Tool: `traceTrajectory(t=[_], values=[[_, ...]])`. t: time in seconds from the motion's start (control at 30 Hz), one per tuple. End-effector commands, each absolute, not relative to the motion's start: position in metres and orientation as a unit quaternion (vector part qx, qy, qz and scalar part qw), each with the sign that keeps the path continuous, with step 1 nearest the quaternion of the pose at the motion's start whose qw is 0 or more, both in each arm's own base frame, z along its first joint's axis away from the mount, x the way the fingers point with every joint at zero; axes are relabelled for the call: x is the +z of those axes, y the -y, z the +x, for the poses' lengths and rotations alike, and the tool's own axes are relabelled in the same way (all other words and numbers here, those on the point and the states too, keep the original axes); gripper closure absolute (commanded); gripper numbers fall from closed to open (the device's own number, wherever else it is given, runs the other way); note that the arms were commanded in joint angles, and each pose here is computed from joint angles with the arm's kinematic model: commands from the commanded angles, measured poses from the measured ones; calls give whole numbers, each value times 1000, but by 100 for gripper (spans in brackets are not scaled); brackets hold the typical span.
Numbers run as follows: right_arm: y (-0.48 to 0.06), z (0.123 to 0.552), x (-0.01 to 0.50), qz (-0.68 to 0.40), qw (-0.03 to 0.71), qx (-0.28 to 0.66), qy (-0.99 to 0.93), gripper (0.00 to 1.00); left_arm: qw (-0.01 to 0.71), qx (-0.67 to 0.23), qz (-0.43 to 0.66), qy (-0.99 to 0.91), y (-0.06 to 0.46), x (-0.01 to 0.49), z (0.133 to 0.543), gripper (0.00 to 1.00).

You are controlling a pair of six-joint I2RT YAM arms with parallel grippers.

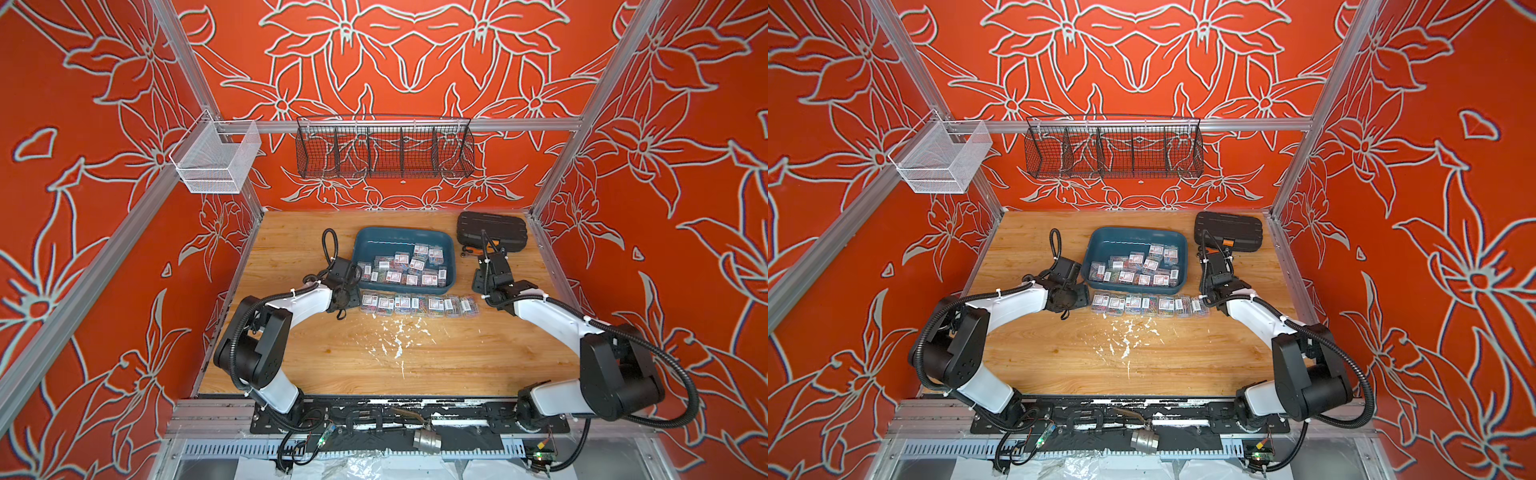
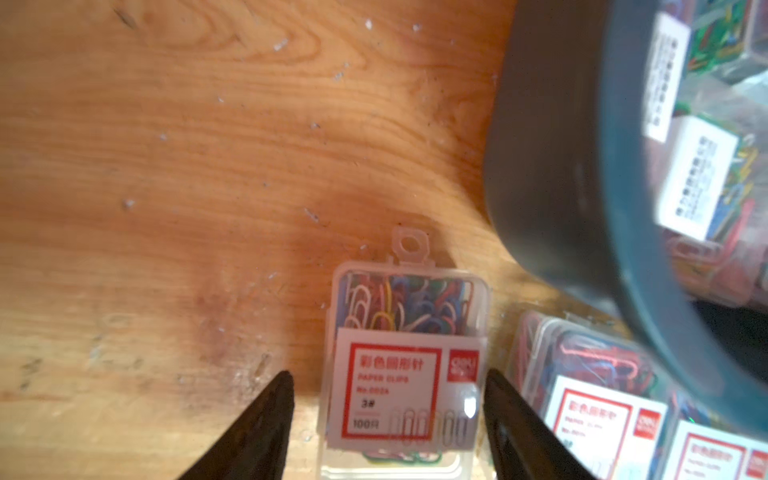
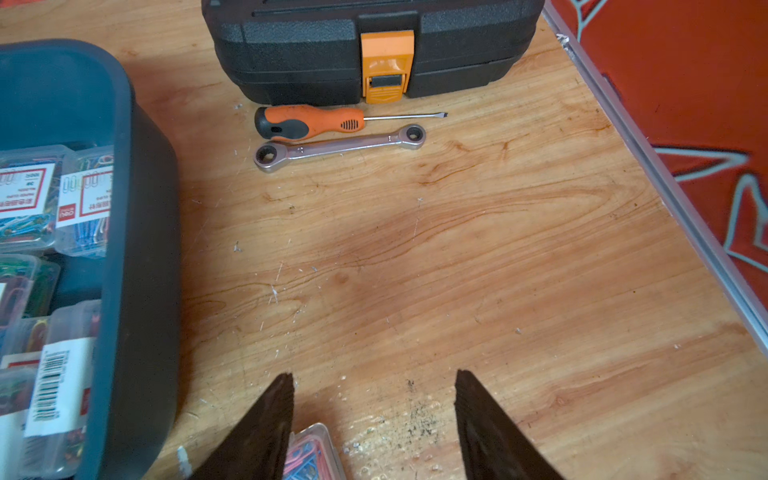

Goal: Take the paper clips out of the storage box
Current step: Place the boxed paper clips at the center of the board.

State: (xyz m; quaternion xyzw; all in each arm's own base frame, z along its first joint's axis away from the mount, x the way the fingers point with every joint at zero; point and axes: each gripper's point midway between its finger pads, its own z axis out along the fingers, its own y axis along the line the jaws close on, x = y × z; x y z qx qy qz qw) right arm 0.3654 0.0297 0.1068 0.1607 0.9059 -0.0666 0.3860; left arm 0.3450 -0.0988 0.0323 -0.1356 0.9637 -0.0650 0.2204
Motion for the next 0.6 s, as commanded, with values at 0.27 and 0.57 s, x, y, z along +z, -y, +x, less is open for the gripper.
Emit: traceTrajectory(t=[0.27,0.57], values=[[-30,366,107,156,382,-69,-908,36,234,-196,-121,-945,128,34,349,31],[-30,367,106,156,381,-70,-909,36,236,-205,-115,-943,129,45,343,31]])
